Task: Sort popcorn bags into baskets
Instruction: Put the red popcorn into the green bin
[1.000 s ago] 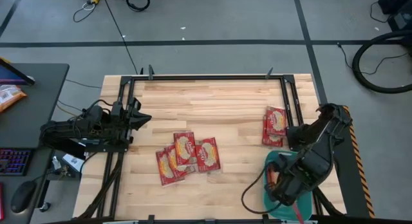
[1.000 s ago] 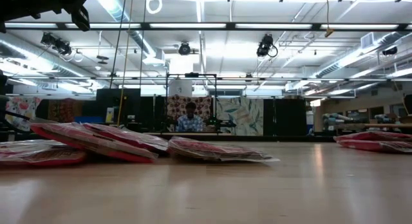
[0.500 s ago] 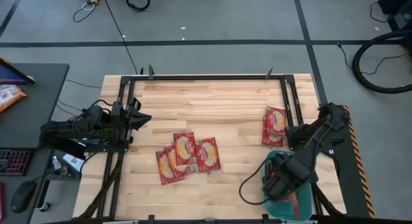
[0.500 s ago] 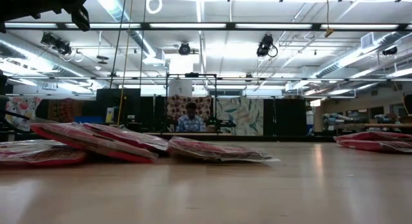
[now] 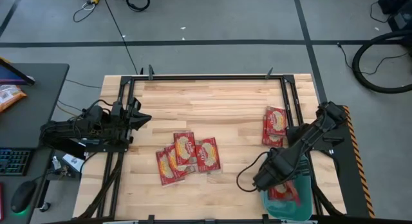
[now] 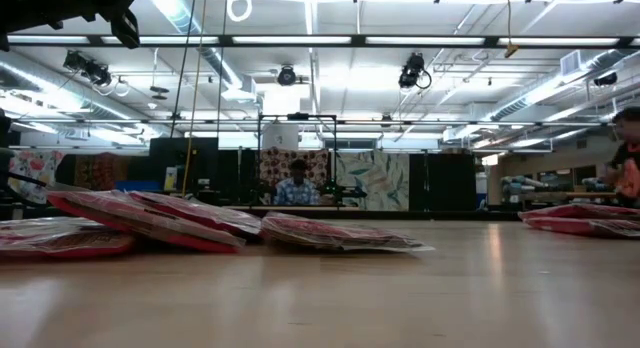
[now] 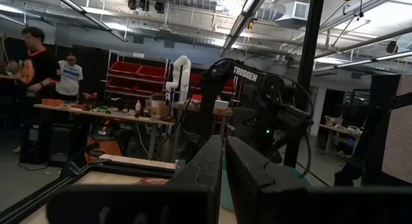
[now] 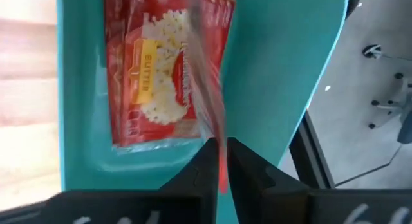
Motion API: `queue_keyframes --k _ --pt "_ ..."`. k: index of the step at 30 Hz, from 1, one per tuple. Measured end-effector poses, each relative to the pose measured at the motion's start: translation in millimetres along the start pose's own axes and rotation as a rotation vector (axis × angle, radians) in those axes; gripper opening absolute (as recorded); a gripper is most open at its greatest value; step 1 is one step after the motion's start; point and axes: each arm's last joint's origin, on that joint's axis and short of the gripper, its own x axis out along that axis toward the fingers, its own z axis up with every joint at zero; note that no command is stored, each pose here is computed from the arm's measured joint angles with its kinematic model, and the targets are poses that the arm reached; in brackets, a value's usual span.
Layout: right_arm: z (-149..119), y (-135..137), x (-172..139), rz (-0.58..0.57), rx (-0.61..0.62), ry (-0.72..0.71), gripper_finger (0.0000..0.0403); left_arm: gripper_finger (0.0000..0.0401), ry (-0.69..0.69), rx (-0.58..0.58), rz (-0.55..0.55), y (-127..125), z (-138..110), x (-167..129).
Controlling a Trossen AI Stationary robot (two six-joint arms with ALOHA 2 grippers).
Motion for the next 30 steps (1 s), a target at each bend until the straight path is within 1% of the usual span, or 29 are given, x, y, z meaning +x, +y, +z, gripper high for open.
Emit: queue_keyframes --k 2,5,7,10,14,18,21,23,26,30 --pt "3 2 0 0.010 -0.004 -0.015 0.0056 0.0027 0.000 0.000 0.000 0 0 0" --pt "8 8 -2 0.063 -0.022 -0.044 0.0079 0.0027 0.000 0.000 0.000 0 0 0" --pt "11 13 -4 0.094 -0.044 -0.039 0.0094 0.0027 0.000 0.000 0.000 0 0 0" --pt "17 19 -8 0.111 -0.059 -0.010 0.0111 0.0027 0.000 0.000 0.000 0 0 0" --pt "22 23 -21 0.141 -0.060 0.026 0.0118 0.0027 0.000 0.000 0.000 0 0 0" --pt "25 20 -38 0.162 -0.042 0.042 0.0116 0.0027 0.000 0.000 0.000 0 0 0" --pt "27 19 -53 0.208 -0.060 0.065 0.0116 0.0027 -0.001 0.000 0.000 0 0 0" --pt "28 21 -63 0.265 -0.093 0.081 0.0116 0.0027 -0.001 0.000 0.000 0 0 0" --pt "30 29 -79 0.410 -0.138 0.066 0.0116 0.0027 0.000 0.000 0.000 0 0 0" --pt "41 43 -93 0.596 -0.181 -0.049 0.0116 0.0027 0.000 0.000 0.000 0 0 0"
